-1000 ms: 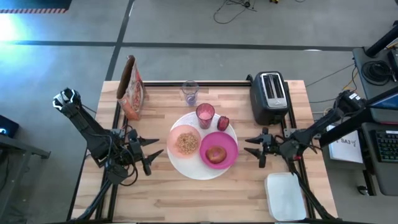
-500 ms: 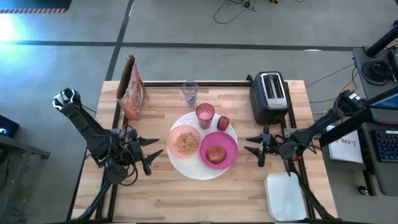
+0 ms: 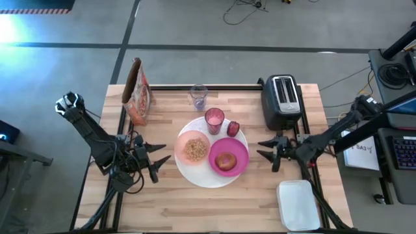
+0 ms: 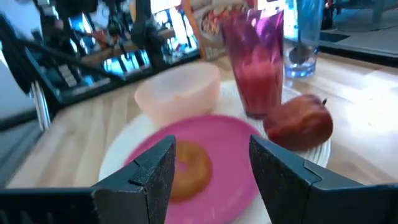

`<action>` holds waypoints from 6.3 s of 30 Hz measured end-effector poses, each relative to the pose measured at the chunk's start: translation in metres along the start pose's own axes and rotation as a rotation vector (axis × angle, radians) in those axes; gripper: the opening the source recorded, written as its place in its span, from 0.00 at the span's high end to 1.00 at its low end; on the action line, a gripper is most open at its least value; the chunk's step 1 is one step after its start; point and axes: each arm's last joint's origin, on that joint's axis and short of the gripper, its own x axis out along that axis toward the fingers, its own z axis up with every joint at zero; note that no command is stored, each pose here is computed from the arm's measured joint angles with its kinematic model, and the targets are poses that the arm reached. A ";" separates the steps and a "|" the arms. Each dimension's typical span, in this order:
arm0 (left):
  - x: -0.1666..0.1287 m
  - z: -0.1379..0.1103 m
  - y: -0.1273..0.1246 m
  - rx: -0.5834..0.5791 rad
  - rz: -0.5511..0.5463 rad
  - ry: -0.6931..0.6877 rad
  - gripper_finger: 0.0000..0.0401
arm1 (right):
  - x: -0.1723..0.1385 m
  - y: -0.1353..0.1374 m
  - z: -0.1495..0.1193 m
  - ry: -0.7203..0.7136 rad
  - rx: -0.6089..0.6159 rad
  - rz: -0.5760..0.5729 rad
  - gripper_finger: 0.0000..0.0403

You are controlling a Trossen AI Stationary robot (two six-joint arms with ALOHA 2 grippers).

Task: Arrange a breakfast setting
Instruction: Put the blue spoon on the white table mat to the left of the orange bowl

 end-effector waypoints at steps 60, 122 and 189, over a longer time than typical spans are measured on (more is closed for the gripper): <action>0.116 0.070 0.065 0.251 0.075 0.250 0.49 | -0.021 -0.023 0.054 -0.384 0.338 -0.003 0.52; 0.271 0.026 0.171 0.197 0.225 0.131 0.66 | -0.021 -0.023 0.054 -0.383 0.338 -0.003 0.52; 0.196 0.102 0.168 0.496 -0.010 -0.081 1.00 | -0.021 -0.023 0.054 -0.383 0.338 -0.003 0.52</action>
